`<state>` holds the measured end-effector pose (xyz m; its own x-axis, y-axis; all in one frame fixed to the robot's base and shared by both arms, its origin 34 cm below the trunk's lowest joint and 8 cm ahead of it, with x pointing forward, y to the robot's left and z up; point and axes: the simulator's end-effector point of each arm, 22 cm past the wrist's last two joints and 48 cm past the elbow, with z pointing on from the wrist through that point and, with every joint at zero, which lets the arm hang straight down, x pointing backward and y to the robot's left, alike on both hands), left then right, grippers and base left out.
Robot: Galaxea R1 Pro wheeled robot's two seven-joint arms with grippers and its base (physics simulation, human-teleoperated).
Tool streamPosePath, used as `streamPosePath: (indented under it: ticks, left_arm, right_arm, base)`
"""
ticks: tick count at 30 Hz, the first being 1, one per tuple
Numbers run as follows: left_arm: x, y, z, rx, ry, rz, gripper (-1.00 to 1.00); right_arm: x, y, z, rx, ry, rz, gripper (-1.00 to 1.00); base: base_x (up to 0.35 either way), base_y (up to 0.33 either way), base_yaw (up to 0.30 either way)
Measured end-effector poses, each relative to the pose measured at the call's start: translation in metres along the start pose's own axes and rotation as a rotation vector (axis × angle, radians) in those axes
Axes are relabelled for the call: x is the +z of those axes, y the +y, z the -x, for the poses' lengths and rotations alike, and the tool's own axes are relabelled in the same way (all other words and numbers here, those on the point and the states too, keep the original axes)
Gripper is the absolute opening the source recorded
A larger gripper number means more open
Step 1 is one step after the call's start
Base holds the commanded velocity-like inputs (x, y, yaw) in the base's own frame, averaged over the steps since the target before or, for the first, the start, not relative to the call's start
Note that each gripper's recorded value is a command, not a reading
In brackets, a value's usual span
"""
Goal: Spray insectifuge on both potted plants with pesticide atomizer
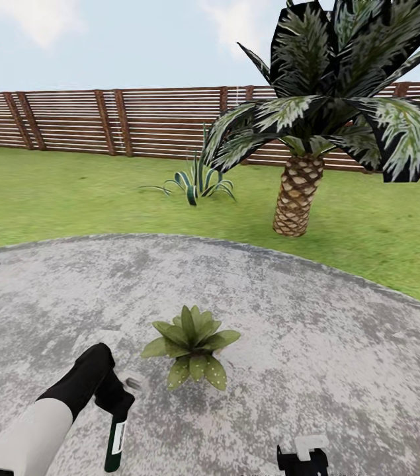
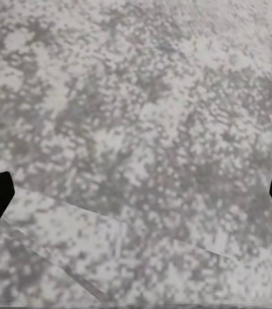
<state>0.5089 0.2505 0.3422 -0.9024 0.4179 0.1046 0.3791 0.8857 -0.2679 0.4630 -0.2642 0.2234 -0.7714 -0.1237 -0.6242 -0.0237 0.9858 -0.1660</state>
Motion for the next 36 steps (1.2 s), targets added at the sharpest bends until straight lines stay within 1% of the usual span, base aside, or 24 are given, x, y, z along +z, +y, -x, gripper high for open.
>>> streamPosePath:
  ticks: [10, 16, 19, 20, 21, 23, 24, 25, 26, 27, 29, 36]
  left_arm:
    - [-0.001, 0.000, 0.001, 0.004, -0.001, 0.002, -1.00]
    - [-0.003, -0.001, 0.004, 0.009, -0.011, -0.001, -1.00]
    - [-0.028, 0.010, 0.029, 0.022, -0.057, 0.026, -1.00]
    - [-0.041, 0.011, 0.040, 0.040, -0.070, 0.029, -1.00]
    - [-0.046, 0.006, 0.044, 0.065, -0.065, 0.021, -1.00]
    - [-0.050, 0.000, 0.039, 0.121, -0.019, 0.006, -1.00]
    - [-0.051, -0.001, 0.036, 0.137, -0.003, 0.000, -1.00]
    - [-0.062, 0.001, 0.032, 0.159, 0.020, -0.016, -1.00]
    - [-0.070, 0.004, 0.031, 0.159, 0.024, -0.030, -1.00]
    - [-0.079, 0.014, 0.023, 0.144, 0.036, -0.043, -1.00]
    - [-0.079, 0.016, 0.019, 0.136, 0.043, -0.051, -1.00]
    - [-0.075, 0.012, 0.019, 0.142, 0.050, -0.054, -1.00]
  right_arm:
    - [0.000, -0.001, 0.000, 0.001, 0.000, -0.002, 1.00]
    - [0.000, -0.002, 0.000, 0.001, -0.001, -0.004, 1.00]
    - [0.000, -0.002, 0.000, 0.002, -0.001, -0.004, 1.00]
    - [0.000, -0.002, 0.000, 0.002, -0.001, -0.005, 1.00]
    - [0.000, -0.002, 0.000, 0.002, 0.000, -0.005, 1.00]
    - [0.000, -0.002, 0.000, 0.003, 0.000, -0.005, 1.00]
    - [0.000, -0.002, 0.000, 0.003, 0.000, -0.005, 1.00]
    - [0.000, -0.002, 0.000, 0.002, 0.000, -0.005, 1.00]
    - [0.000, -0.002, 0.000, 0.002, 0.000, -0.005, 1.00]
    - [0.000, -0.002, 0.000, 0.002, 0.000, -0.004, 1.00]
    - [0.000, -0.006, -0.001, -0.001, 0.001, -0.009, 1.00]
    - [0.001, -0.007, -0.001, -0.001, 0.001, -0.010, 1.00]
  base:
    - [-0.035, 0.302, -0.266]
    - [0.192, 0.243, -0.270]
    - [0.105, 0.033, -0.270]
    - [0.022, 0.007, -0.270]
    - [0.011, 0.004, -0.270]
    - [0.005, 0.002, -0.270]
    - [0.001, 0.000, -0.270]
    - [0.001, 0.000, -0.259]
    - [0.000, 0.000, -0.040]
    - [0.000, 0.000, -0.016]
    - [0.000, 0.000, -0.003]
    - [-0.138, 0.163, -0.004]
